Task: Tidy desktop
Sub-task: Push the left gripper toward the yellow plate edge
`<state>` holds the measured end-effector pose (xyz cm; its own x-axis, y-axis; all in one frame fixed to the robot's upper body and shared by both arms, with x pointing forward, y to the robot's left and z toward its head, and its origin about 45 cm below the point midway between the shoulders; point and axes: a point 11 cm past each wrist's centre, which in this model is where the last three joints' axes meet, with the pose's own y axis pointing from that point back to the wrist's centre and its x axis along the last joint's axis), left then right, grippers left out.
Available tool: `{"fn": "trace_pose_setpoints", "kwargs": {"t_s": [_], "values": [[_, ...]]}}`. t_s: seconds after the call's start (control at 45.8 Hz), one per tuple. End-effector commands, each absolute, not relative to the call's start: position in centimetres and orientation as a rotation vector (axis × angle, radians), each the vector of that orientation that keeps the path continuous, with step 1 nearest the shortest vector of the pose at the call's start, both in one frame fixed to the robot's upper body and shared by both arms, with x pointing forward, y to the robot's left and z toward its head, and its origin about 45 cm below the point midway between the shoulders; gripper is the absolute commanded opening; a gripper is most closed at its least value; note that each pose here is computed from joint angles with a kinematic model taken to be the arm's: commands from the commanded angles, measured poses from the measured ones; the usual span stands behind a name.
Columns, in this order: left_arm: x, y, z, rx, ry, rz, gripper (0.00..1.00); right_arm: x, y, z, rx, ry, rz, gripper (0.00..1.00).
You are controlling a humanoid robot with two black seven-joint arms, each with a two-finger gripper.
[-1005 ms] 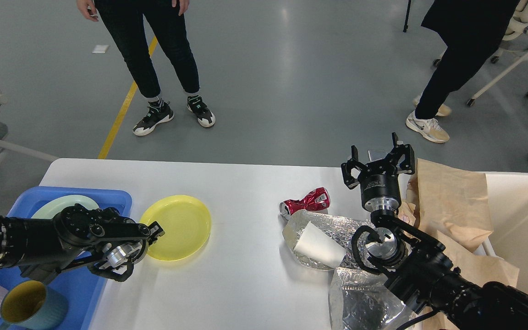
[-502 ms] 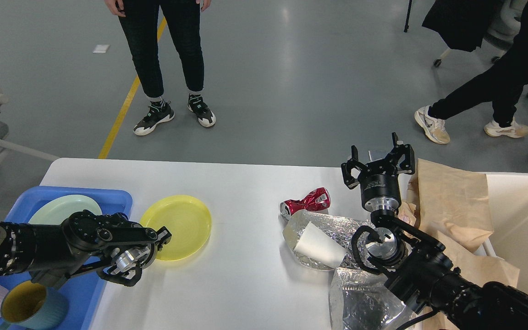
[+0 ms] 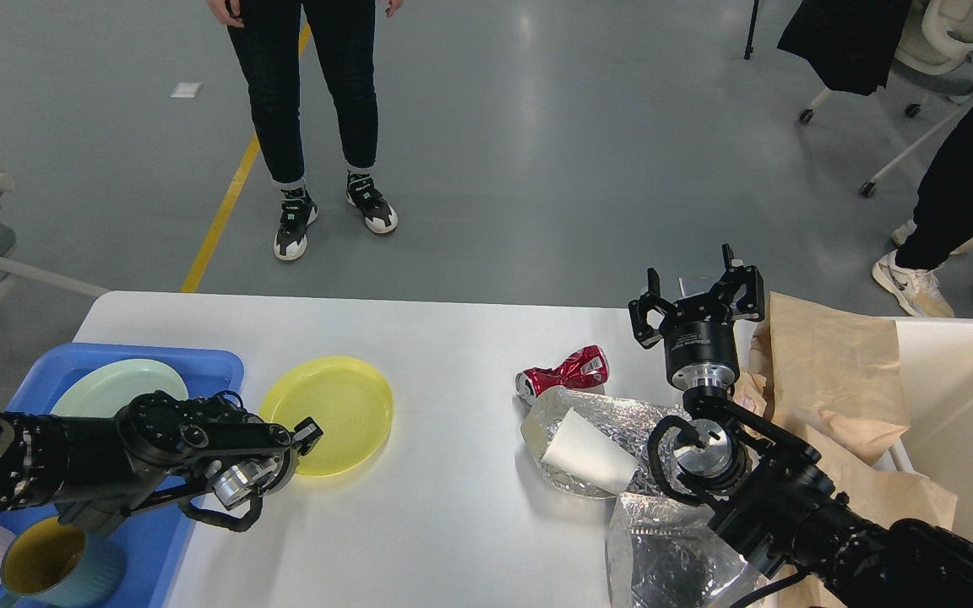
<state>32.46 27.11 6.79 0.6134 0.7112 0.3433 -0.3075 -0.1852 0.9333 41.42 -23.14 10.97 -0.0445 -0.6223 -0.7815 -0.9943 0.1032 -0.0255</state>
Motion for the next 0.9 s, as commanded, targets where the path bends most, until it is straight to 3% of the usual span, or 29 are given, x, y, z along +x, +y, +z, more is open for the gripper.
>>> {"fn": "trace_pose_setpoints", "kwargs": {"t_s": [0.0,0.371,0.546,0.874], "values": [[32.29,27.15,6.65,1.5,0.359,0.943,0.19,41.41,-23.15,10.96,-1.589,1.741,0.738,1.0],[31.62,27.33,6.07,1.51,0.374,0.934,0.16,41.46,-23.13,11.02,-1.589,1.739,0.736,1.0],[31.63,27.37,6.1,1.513,0.373,0.934,0.0,41.41,-23.15,10.96,-1.589,1.741,0.738,1.0],[31.84,27.79,6.49,1.528,0.37,0.941,0.0,41.41,-23.15,10.96,-1.589,1.741,0.738,1.0]]}}
